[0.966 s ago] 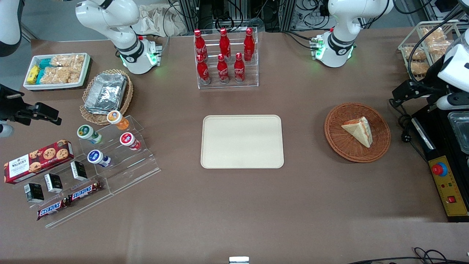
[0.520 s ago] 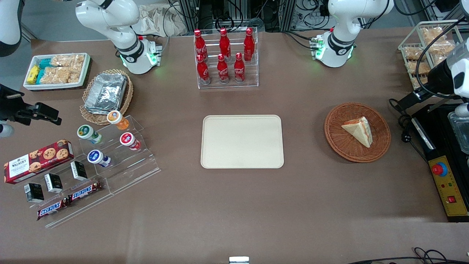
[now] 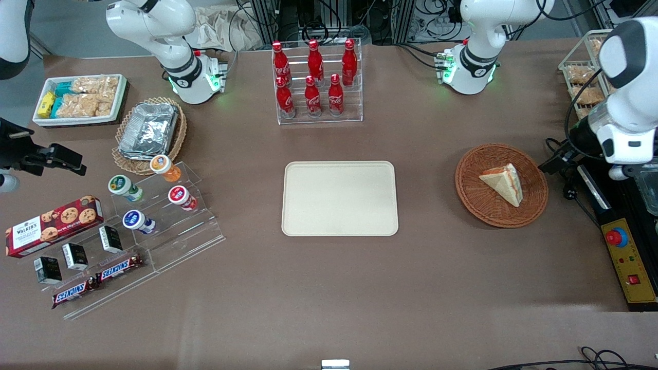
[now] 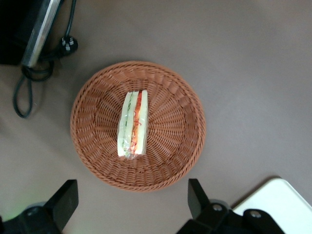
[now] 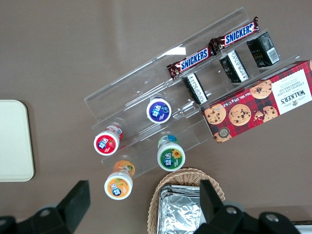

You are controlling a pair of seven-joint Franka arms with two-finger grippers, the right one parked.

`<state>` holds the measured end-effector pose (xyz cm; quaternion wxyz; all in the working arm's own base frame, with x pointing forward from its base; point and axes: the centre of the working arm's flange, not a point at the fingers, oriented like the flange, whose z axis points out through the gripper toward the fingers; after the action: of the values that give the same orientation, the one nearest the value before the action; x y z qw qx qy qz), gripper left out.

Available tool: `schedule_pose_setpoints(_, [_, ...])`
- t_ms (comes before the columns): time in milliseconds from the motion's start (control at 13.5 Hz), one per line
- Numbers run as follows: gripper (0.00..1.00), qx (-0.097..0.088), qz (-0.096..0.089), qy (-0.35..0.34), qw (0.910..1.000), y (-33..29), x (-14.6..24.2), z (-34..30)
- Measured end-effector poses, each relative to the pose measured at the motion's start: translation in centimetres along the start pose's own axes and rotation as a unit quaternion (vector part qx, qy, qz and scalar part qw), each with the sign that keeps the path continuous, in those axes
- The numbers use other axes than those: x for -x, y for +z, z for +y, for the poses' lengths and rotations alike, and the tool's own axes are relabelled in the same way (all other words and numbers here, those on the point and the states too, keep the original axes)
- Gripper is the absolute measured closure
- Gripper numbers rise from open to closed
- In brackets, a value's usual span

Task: Place sandwich from basket to tray
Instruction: 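Lower the open left gripper over the wrapped sandwich and close on it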

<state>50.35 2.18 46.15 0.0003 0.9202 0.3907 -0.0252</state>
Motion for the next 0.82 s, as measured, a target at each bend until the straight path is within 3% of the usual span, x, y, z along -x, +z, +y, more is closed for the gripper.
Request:
schedule_pose_setpoints(223, [0.00,-0.011,-0.011,-0.021,0.9997,3.8,0.7,-0.6])
schedule_pose_setpoints(818, [0.00,-0.019,-0.015,-0.032,0.9992,13.0,1.2,-2.0])
